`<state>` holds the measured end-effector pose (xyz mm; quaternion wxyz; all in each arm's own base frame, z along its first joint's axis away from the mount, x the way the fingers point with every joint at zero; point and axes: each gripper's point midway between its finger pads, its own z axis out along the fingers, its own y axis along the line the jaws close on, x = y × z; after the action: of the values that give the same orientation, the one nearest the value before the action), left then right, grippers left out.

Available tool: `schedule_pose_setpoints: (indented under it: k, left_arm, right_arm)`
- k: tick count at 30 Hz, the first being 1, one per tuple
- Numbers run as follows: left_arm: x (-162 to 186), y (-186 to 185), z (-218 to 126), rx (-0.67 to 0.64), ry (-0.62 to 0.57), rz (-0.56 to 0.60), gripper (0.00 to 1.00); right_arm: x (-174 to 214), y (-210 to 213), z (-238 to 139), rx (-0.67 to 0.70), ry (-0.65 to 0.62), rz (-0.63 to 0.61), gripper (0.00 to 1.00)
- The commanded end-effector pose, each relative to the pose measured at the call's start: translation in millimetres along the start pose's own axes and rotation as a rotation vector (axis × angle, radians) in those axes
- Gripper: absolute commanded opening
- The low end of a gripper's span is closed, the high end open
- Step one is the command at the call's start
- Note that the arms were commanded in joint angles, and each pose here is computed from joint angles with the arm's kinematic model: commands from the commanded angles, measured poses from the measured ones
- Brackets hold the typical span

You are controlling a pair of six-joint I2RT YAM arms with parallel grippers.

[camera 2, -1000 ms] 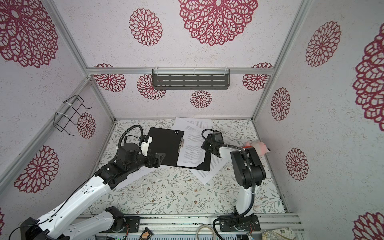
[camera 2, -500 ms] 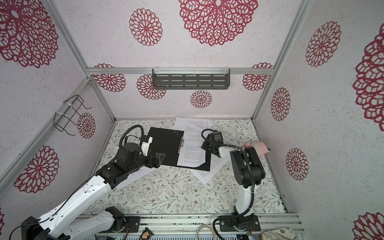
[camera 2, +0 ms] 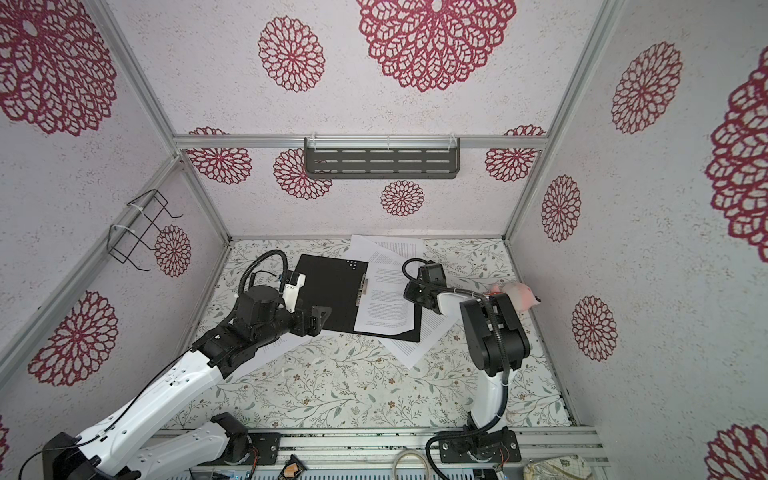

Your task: Put the files into the folder

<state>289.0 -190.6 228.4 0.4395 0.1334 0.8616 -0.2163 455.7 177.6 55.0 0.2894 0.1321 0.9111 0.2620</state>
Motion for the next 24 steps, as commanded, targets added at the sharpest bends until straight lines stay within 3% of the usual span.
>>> schedule_pose_setpoints:
  k: [1,10,24]
  left_arm:
    - [-9.9,-5.0,-4.0,0.024,-0.028,0.011,0.98]
    - [-10.2,-6.3,-4.7,0.032,-0.030,0.009,0.99]
    - [-9.5,-6.7,-4.2,0.033,-0.025,0.008,0.99]
  right_arm:
    - [-7.1,4.7,-0.9,0.016,-0.012,-0.019,0.24]
    - [-7.6,-4.5,-4.4,0.083,-0.004,-0.010,0.35]
    - [-2.6,-9.8,-4.0,0.119,0.014,-0.008,0.39]
